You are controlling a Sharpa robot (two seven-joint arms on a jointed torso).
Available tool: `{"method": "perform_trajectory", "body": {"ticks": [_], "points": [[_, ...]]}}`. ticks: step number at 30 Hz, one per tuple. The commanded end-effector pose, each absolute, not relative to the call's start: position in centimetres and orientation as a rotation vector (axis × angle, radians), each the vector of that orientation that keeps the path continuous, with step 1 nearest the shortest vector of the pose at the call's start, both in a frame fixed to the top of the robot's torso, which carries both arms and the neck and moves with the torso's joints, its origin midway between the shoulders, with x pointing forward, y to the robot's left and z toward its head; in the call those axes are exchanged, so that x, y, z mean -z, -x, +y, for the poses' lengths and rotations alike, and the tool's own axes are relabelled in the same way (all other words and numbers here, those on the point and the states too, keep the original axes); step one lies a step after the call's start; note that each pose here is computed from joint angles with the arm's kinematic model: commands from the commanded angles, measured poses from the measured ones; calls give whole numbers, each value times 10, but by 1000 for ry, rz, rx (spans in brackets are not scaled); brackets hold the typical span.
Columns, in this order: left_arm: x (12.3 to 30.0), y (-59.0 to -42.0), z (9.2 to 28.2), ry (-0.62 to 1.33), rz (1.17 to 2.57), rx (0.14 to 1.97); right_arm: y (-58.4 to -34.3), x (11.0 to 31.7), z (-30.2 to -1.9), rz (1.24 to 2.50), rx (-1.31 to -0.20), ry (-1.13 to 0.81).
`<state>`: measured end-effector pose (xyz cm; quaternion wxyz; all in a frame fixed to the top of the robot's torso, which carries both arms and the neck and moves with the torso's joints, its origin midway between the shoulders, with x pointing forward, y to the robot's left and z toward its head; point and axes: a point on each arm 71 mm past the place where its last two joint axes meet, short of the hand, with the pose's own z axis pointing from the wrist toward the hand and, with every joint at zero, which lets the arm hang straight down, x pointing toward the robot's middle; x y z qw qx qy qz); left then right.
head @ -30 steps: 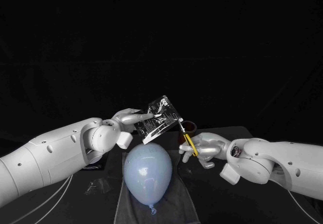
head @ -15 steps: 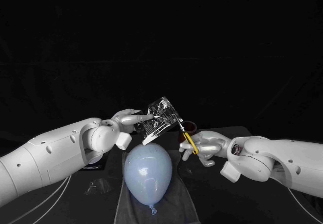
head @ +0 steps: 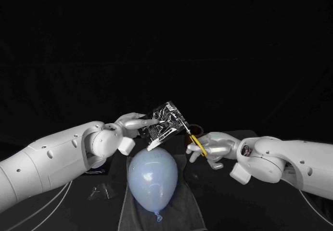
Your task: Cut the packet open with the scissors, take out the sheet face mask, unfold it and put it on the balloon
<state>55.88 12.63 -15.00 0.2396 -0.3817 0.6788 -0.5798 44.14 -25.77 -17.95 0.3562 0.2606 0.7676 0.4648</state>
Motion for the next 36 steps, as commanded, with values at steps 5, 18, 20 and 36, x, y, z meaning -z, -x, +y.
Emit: {"method": "perform_trajectory", "body": {"ticks": [5, 18, 20, 36], "points": [[150, -556, 123, 1003, 1893, 1608, -442, 178, -258, 2003, -1217, -657], [150, -556, 123, 997, 1896, 1608, -445, 175, -260, 1968, -1210, -675], [150, -556, 123, 997, 1897, 1608, -445, 175, -260, 1966, -1208, -677], [150, -556, 122, 991, 1904, 1609, -447, 175, -257, 1947, -1215, -673]]}}
